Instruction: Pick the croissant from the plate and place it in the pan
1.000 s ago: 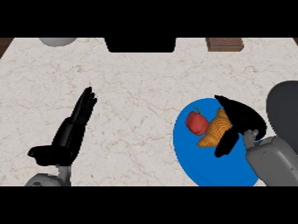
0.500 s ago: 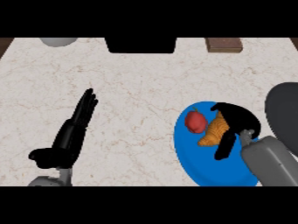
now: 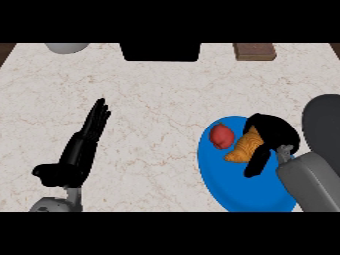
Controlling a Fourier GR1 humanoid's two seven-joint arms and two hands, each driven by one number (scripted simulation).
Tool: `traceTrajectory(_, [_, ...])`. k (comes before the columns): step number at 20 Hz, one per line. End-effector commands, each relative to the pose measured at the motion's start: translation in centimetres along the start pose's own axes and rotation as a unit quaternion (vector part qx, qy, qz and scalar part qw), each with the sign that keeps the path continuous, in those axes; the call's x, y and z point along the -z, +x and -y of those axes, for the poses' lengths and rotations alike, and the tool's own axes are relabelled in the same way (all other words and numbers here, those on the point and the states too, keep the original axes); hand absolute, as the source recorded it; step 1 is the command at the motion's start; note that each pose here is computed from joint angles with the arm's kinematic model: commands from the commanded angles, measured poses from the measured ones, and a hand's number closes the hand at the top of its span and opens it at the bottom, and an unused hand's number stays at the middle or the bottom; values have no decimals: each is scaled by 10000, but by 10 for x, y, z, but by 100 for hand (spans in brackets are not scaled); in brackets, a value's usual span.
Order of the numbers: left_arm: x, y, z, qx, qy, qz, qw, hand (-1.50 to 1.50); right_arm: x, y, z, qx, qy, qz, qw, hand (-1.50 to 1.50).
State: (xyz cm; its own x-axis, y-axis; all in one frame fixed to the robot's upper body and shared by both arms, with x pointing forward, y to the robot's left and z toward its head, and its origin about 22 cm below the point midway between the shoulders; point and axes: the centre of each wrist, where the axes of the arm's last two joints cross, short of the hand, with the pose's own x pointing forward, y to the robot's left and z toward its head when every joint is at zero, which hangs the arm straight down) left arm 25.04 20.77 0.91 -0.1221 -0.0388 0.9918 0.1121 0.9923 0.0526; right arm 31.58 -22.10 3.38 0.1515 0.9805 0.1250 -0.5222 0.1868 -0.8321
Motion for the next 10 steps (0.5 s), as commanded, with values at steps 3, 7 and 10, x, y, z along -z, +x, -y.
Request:
traceTrajectory(3, [3, -5, -7, 22, 29, 26, 10000, 0, -8, 24, 18, 52, -922, -72, 9957, 150])
traceTrajectory(7, [-16, -2, -9, -46, 32, -12, 10000, 0, -52, 34, -14, 716, -1652, 228, 9834, 150])
traceTrajectory(10, [3, 13, 2, 2, 133, 24, 9999, 0, -87, 45, -26, 975, -2148, 409, 9709, 150])
